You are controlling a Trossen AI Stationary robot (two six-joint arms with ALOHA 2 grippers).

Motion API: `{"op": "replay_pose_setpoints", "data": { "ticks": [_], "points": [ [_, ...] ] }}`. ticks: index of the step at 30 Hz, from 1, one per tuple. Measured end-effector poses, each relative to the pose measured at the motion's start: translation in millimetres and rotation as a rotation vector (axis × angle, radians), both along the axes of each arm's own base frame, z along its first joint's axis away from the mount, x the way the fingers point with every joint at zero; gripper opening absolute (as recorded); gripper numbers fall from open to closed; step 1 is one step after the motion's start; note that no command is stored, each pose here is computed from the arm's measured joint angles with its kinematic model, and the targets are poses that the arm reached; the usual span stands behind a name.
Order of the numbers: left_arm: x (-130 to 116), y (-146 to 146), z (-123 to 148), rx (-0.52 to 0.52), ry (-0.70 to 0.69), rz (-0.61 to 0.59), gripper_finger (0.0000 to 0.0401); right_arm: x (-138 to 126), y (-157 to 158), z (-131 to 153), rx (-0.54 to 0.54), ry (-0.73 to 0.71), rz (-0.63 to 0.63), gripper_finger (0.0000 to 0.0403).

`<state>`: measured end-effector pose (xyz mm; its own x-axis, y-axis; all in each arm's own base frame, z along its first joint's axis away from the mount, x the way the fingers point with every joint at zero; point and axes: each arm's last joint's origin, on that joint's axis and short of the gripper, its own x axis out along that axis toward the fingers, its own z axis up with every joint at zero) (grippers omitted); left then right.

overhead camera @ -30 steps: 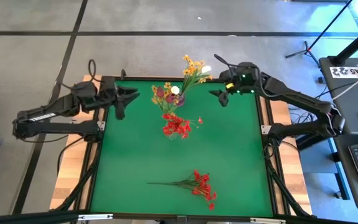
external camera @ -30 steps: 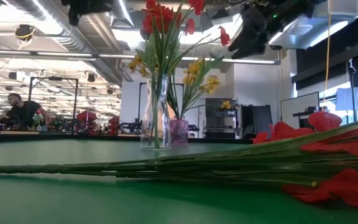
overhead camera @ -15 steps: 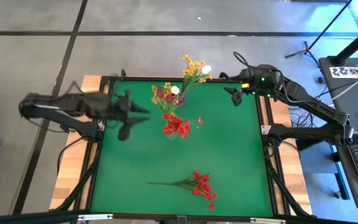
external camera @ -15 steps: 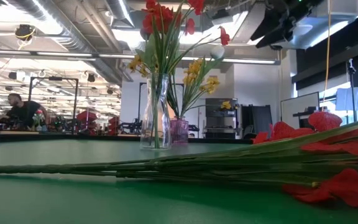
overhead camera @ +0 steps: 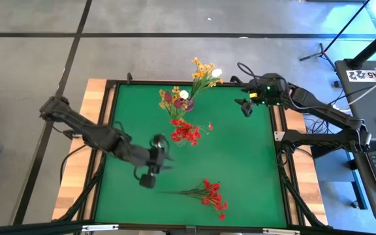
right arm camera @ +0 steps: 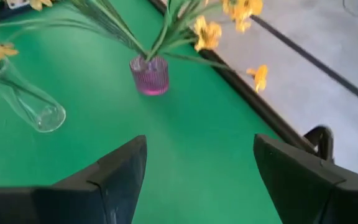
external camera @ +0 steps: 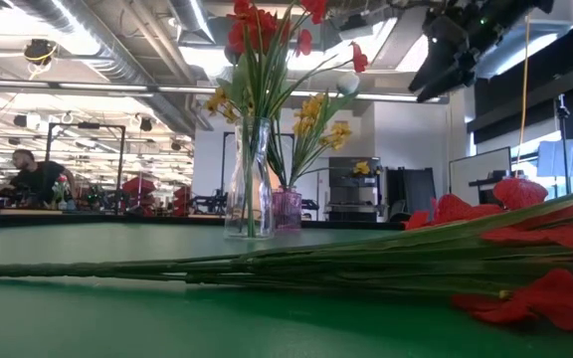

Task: Sort flowers into vase by color
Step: Put the red flowers into the transparent vase

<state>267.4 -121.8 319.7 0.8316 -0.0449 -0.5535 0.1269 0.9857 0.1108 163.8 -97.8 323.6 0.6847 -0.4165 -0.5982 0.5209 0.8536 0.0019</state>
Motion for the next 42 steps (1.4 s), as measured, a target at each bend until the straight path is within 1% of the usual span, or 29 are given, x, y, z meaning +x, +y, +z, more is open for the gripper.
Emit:
{"op": "replay_pose_setpoints", "data": {
  "ticks": [6,12,16,21,23,26,29,32,34,38,42],
  "points": [
    [17.0,-28.8,-35.1,-0.062,0.094,0.024,0.0112,0.0,0.7,-20.9,0.086,0.023,-0.022,0.0293],
    [32.5,-53.7,-76.1,-0.088,0.18,0.048,0.0112,0.3,2.8,-38.1,0.191,0.019,-0.021,0.0293],
    [42.5,-59.6,-101.2,-0.087,0.228,0.085,0.0112,0.3,3.9,-48.2,0.246,0.015,-0.023,0.0293],
    [49.7,-60.7,-123.4,-0.079,0.282,0.123,0.0116,0.3,4.5,-54.8,0.29,0.006,-0.033,0.0293],
    [50.9,-61.3,-128.4,-0.075,0.293,0.129,0.0129,1.2,4.7,-55.8,0.306,-0.011,-0.026,0.0293],
    [51.5,-61.9,-130.9,-0.082,0.298,0.137,0.0165,2.7,4.5,-55.1,0.313,-0.036,-0.011,0.0293],
    [52.8,-62.8,-129.3,-0.094,0.275,0.142,0.0207,3.0,4.6,-55.2,0.318,-0.042,-0.006,0.0293],
    [54.0,-67.3,-126.8,-0.106,0.236,0.128,0.0237,3.7,4.3,-54.4,0.312,-0.051,-0.004,0.0293],
    [59.2,-71.5,-130.6,-0.122,0.206,0.115,0.0247,4.3,3.8,-53.5,0.305,-0.062,-0.002,0.0293],
    [66.7,-77.2,-152.6,-0.118,0.215,0.106,0.0251,5.8,3.0,-51.5,0.289,-0.084,0.005,0.0293],
    [71.7,-77.9,-175.4,-0.128,0.269,0.118,0.0251,5.6,3.1,-51.8,0.291,-0.081,0.004,0.0293]
  ]
}}
